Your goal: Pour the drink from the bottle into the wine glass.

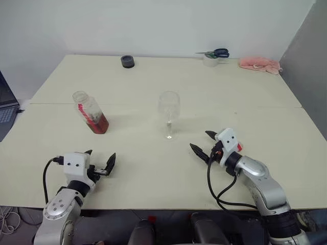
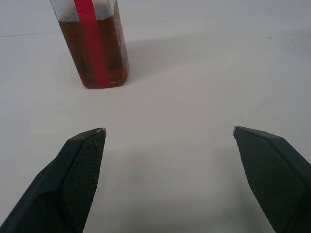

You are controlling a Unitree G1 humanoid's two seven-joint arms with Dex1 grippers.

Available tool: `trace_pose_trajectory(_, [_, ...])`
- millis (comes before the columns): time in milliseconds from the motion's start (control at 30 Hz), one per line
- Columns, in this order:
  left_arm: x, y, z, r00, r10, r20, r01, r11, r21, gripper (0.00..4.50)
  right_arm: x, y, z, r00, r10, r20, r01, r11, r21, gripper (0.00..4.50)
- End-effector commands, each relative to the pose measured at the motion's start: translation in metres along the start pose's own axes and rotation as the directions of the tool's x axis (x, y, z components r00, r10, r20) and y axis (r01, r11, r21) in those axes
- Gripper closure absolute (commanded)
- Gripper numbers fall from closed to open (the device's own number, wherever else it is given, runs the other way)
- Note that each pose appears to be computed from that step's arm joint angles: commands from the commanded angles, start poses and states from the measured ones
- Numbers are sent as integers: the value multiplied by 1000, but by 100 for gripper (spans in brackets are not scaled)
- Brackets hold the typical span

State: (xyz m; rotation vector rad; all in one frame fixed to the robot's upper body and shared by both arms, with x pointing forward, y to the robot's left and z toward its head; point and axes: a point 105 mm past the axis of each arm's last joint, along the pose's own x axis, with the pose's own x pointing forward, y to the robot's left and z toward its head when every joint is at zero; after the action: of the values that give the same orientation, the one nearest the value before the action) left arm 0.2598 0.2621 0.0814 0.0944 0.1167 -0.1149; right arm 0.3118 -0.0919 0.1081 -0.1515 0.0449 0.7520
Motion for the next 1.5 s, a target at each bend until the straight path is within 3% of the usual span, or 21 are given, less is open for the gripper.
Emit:
trace_pose_trajectory(33, [-7, 23, 73, 979, -153, 136, 152, 988, 20, 0, 17, 25, 57, 907, 420, -35, -421, 904, -66, 2])
trace_pose_trajectory(1000, [-9, 35, 78, 985, -122, 123, 121, 993, 12, 0, 11, 26, 61, 881, 467, -80, -472, 880, -56, 2])
trace_pose_trajectory(1300, [-3, 67, 92, 977, 87, 195, -98, 994, 51, 0, -12, 8, 97, 865, 489, -113, -500, 857, -125, 2])
trace_pose_trajectory(1500, [7, 68, 104, 968, 109, 227, -131, 988, 83, 0, -25, -15, 143, 886, 457, -75, -463, 866, -190, 2])
